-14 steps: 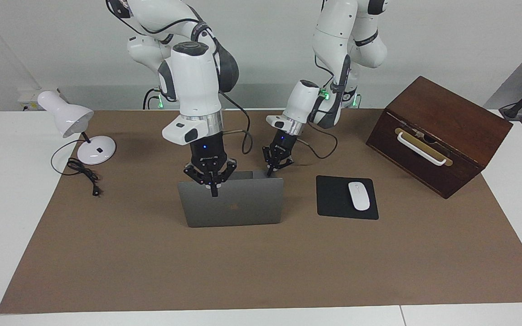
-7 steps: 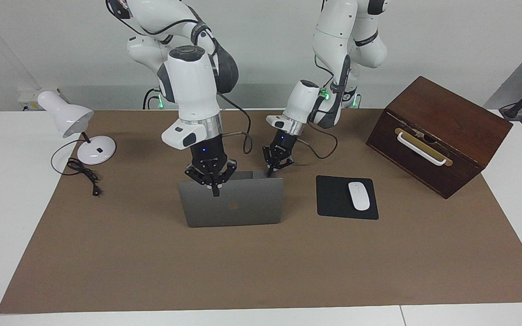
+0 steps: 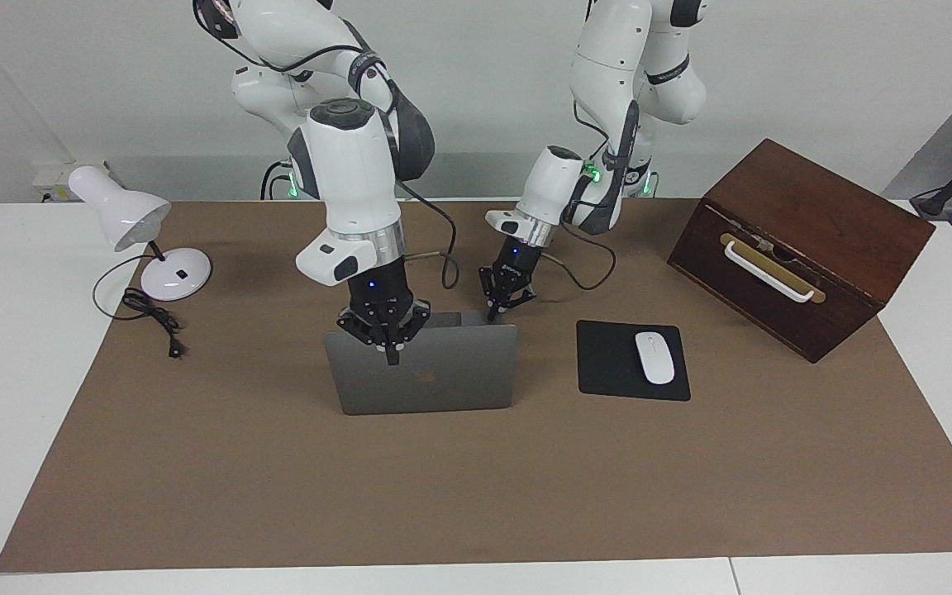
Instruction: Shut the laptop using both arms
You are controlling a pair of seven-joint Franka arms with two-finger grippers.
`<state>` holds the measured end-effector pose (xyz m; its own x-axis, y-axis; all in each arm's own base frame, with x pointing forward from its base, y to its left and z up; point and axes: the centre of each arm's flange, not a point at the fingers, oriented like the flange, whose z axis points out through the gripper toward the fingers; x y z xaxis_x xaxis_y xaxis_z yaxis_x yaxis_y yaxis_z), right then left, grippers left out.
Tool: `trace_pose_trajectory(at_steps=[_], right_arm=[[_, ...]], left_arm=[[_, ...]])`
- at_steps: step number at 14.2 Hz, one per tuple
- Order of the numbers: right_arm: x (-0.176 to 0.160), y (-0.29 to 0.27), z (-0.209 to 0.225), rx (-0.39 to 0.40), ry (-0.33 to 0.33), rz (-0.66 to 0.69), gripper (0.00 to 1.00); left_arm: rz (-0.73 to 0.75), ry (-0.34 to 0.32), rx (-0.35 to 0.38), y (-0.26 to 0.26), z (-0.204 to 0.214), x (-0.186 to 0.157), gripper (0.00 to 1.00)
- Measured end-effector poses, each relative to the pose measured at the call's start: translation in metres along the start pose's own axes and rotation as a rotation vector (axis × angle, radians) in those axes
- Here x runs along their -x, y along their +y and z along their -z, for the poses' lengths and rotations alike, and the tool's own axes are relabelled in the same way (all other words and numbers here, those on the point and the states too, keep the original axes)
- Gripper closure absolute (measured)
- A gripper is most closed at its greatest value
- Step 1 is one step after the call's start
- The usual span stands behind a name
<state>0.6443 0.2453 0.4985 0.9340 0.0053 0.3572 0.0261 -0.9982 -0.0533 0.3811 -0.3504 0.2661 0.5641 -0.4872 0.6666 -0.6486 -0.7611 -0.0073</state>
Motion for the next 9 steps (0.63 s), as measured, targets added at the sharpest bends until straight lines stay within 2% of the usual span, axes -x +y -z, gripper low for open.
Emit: trace_pose_trajectory(at_steps=[4, 9], right_arm=[[0.008, 0.0, -0.008, -0.027, -0.092, -0.046, 0.99], [0.015, 0.001, -0.012, -0.031, -0.155, -0.064, 0.99]], left_arm=[[-0.001, 0.001, 0.0, 0.0, 0.0, 0.0, 0.99], [-0.001, 0.003, -0.001, 0.0, 0.0, 0.001, 0.99]])
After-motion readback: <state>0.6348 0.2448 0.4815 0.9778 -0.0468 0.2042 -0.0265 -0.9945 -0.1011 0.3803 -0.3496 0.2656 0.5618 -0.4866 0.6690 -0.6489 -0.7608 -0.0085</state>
